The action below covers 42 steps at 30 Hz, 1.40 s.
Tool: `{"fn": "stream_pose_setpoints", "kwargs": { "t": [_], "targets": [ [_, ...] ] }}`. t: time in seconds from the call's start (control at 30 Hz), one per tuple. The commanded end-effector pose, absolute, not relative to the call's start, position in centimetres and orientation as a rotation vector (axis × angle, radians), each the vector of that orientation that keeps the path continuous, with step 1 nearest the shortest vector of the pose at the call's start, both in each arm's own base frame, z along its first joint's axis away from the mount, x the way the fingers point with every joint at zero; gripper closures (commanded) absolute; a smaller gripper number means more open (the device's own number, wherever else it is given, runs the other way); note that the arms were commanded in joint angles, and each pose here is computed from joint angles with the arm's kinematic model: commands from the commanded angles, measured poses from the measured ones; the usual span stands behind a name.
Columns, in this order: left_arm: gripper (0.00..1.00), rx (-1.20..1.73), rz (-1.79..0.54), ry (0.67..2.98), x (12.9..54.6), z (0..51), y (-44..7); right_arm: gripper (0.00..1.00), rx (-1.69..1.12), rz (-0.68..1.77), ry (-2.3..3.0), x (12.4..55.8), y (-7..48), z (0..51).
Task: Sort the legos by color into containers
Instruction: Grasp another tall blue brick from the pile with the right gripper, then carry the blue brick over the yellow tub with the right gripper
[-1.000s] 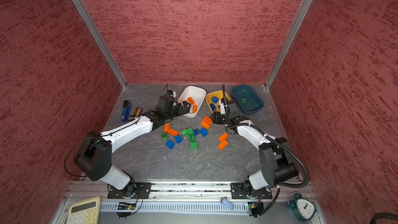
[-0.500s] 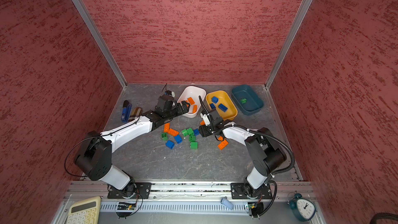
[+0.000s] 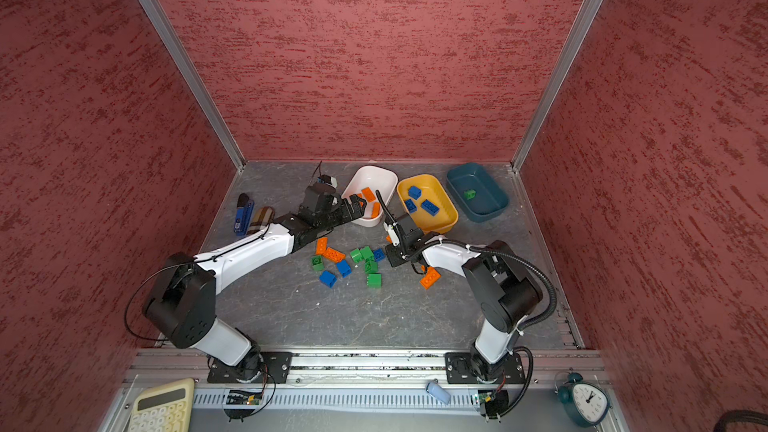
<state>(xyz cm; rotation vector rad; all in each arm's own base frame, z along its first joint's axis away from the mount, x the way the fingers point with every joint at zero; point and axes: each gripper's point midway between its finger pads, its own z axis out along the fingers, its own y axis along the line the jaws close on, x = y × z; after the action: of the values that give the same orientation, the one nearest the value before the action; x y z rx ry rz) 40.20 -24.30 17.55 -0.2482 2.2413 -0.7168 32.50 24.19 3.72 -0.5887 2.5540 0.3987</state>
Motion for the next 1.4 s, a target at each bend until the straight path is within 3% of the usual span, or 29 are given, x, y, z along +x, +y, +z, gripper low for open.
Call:
{"fn": "stream_pose_setpoints", "kwargs": {
  "t": [0.0, 0.2, 0.63, 1.0, 1.37],
  "targets": [
    [0.01, -0.215, -0.748, 2.231, 40.0, 18.3, -24.6, 0.67, -0.569, 0.366, 2.488, 33.5, 24.3, 5.1],
    [0.01, -0.143, -0.761, 2.228, 39.8, 18.5, -25.5, 0.73, -0.517, 0.434, 2.342, 33.7, 23.7, 9.2],
    [0.01, 0.050, -0.811, 2.222, 39.3, 19.5, -29.8, 0.74, -0.070, 0.471, 2.167, 39.1, 15.6, 16.8],
    [0.01, 0.073, -0.795, 2.206, 39.4, 19.8, -30.7, 0.73, 0.131, 0.329, 2.136, 44.1, 10.6, 16.3],
    [0.01, 0.068, -0.732, 2.257, 39.5, 18.9, -30.2, 0.70, 0.068, 0.072, 2.249, 48.2, 8.5, 12.6]
  ]
}}
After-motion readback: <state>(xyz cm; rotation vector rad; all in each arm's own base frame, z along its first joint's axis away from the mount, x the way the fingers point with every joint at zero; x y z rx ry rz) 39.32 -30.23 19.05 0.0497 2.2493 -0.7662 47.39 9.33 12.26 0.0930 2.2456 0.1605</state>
